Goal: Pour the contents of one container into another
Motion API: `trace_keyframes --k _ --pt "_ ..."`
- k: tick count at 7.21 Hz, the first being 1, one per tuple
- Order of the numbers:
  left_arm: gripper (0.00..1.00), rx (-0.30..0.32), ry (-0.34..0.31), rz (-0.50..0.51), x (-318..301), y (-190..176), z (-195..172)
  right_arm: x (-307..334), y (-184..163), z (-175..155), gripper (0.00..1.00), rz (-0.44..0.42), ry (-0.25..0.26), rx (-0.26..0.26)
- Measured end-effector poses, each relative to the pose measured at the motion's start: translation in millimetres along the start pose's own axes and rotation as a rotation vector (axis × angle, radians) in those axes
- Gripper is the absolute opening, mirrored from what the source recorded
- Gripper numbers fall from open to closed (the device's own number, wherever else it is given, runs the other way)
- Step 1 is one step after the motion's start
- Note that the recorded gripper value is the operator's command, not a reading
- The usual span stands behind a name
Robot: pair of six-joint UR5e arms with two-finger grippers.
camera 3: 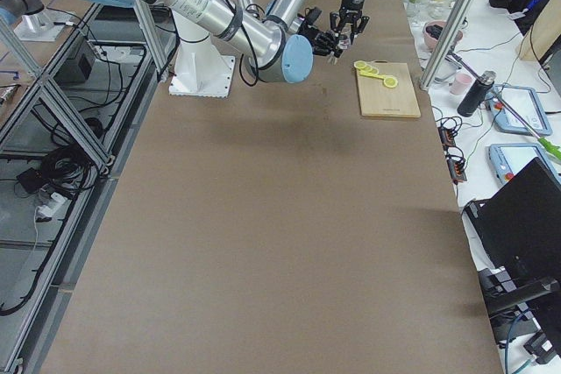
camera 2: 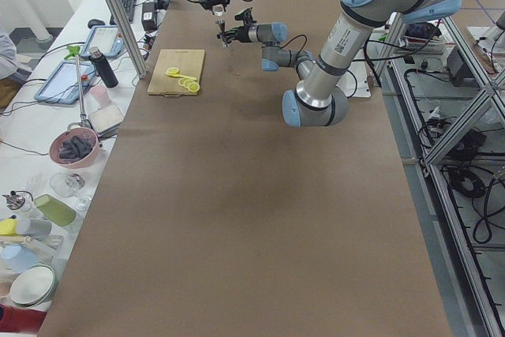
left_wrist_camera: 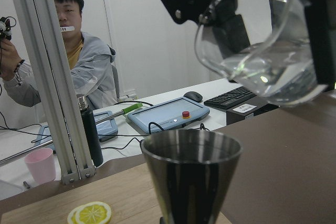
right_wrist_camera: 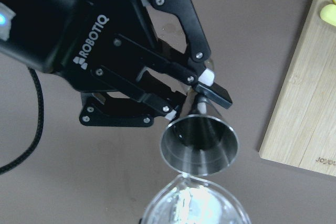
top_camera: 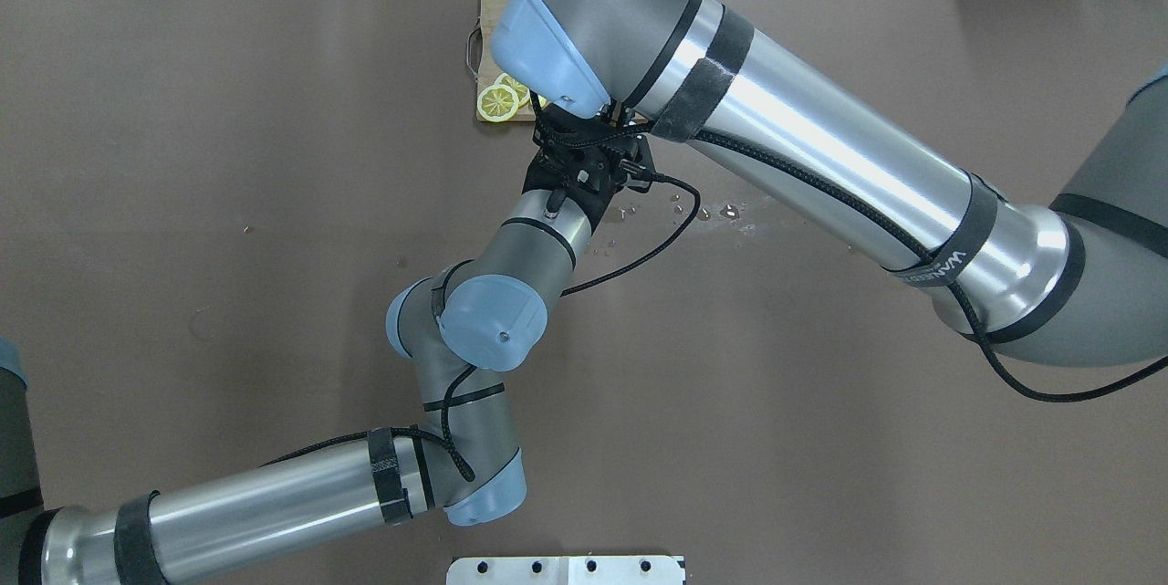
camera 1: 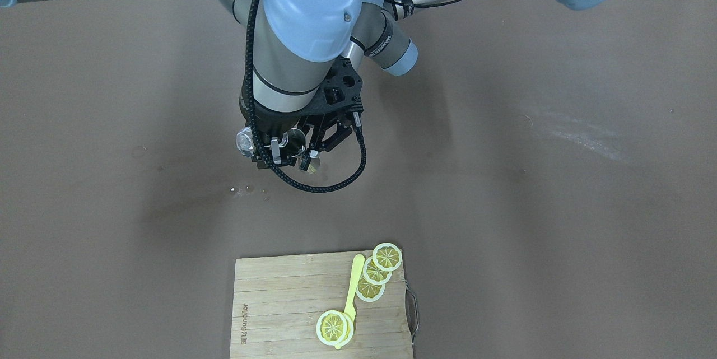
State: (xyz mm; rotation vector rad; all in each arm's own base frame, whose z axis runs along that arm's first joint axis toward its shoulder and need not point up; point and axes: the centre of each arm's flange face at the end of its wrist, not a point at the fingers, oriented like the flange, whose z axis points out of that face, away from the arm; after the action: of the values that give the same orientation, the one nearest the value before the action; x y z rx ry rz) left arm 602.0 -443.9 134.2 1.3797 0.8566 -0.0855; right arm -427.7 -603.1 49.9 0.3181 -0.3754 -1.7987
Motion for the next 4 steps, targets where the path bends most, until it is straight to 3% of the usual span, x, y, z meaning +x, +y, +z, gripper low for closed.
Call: trace_keyframes --k 4 --pt "0.0 0.0 0.0 0.0 -0.3 0.0 -0.1 -1.8 -0.4 6.4 0.0 -0.025 -0.043 -0.061"
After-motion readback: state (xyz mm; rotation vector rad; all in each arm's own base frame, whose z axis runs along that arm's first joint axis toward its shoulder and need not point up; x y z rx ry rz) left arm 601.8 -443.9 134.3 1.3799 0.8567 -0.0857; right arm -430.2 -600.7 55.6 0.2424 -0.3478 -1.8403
